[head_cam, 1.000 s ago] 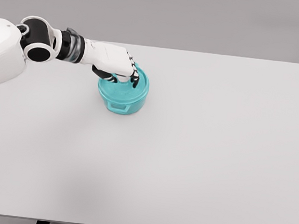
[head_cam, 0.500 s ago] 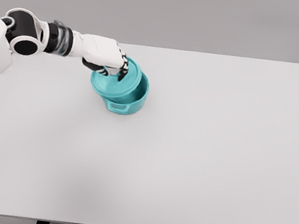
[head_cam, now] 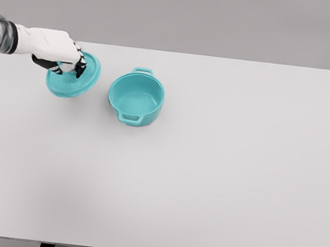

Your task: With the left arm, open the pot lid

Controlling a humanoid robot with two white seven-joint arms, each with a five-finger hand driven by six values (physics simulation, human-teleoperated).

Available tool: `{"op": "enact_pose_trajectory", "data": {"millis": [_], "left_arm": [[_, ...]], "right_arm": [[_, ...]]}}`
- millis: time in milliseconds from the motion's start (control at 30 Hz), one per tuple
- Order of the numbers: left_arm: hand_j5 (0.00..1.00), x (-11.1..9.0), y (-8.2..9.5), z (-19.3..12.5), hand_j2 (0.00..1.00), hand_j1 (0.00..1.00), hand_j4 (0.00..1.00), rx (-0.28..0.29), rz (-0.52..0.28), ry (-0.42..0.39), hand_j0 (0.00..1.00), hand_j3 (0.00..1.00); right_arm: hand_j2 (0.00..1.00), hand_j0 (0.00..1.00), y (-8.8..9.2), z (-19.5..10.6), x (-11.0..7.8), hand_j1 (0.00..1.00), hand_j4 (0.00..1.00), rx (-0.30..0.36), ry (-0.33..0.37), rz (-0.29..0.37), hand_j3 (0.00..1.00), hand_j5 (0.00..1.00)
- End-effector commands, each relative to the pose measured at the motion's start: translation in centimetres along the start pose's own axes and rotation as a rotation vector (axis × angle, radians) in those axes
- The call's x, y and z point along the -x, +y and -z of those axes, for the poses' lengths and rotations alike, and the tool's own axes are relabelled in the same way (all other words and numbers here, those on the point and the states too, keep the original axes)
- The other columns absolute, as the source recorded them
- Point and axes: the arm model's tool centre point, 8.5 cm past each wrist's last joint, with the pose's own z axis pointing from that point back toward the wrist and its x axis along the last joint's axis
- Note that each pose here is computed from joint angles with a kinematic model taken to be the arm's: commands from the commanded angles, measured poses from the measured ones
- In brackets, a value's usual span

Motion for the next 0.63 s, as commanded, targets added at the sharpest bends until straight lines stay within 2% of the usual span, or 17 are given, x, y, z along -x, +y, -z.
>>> {"op": "enact_pose_trajectory", "data": {"millis": [0,33,67,300,333,367,433,467,533,600], "left_arm": [[0.76,0.3,-0.1,-0.3,0.76,0.76,0.76,-0.001,-0.007,0.008,0.76,0.76],[0.91,0.2,-0.3,-0.2,0.91,0.91,0.91,0.002,-0.010,0.006,0.91,0.91],[0.94,0.2,-0.3,-0.2,0.94,0.94,0.94,0.002,-0.010,0.006,0.94,0.94],[1.00,0.2,-0.6,-0.2,1.00,1.00,1.00,-0.004,-0.034,-0.001,1.00,1.00],[1.00,1.5,-1.8,-1.5,1.00,1.00,1.00,-0.015,-0.110,0.021,1.00,1.00],[1.00,3.2,-4.8,-3.0,1.00,1.00,1.00,-0.010,-0.240,0.055,1.00,1.00],[1.00,4.7,-7.1,-3.9,1.00,1.00,1.00,-0.013,-0.350,0.095,1.00,1.00],[1.00,6.6,-9.2,-5.5,1.00,1.00,1.00,0.006,-0.414,0.170,1.00,1.00],[1.00,7.0,-10.2,-5.8,1.00,1.00,1.00,0.017,-0.436,0.189,1.00,1.00],[1.00,7.0,-10.2,-5.8,1.00,1.00,1.00,0.020,-0.436,0.189,1.00,1.00]], "right_arm": [[1.00,1.00,0.0,0.0,0.0,1.00,1.00,-0.001,0.000,0.000,1.00,1.00],[1.00,1.00,0.0,0.0,0.0,1.00,1.00,0.000,0.000,0.000,1.00,1.00],[1.00,1.00,0.0,0.0,0.0,1.00,1.00,-0.001,0.000,0.000,1.00,1.00],[1.00,1.00,0.0,0.0,0.0,1.00,1.00,0.000,0.000,0.000,1.00,1.00],[1.00,1.00,0.0,0.0,0.0,1.00,1.00,0.000,0.000,0.000,1.00,1.00],[1.00,1.00,0.0,0.0,0.0,1.00,1.00,-0.001,0.000,0.000,1.00,1.00],[1.00,1.00,0.0,0.0,0.0,1.00,1.00,0.000,0.000,0.000,1.00,1.00],[1.00,1.00,0.0,0.0,0.0,1.00,1.00,0.000,0.000,0.000,1.00,1.00],[1.00,1.00,0.0,0.0,0.0,1.00,1.00,-0.001,0.000,0.000,1.00,1.00],[1.00,1.00,0.0,0.0,0.0,1.00,1.00,0.000,0.000,-0.001,1.00,1.00]]}}
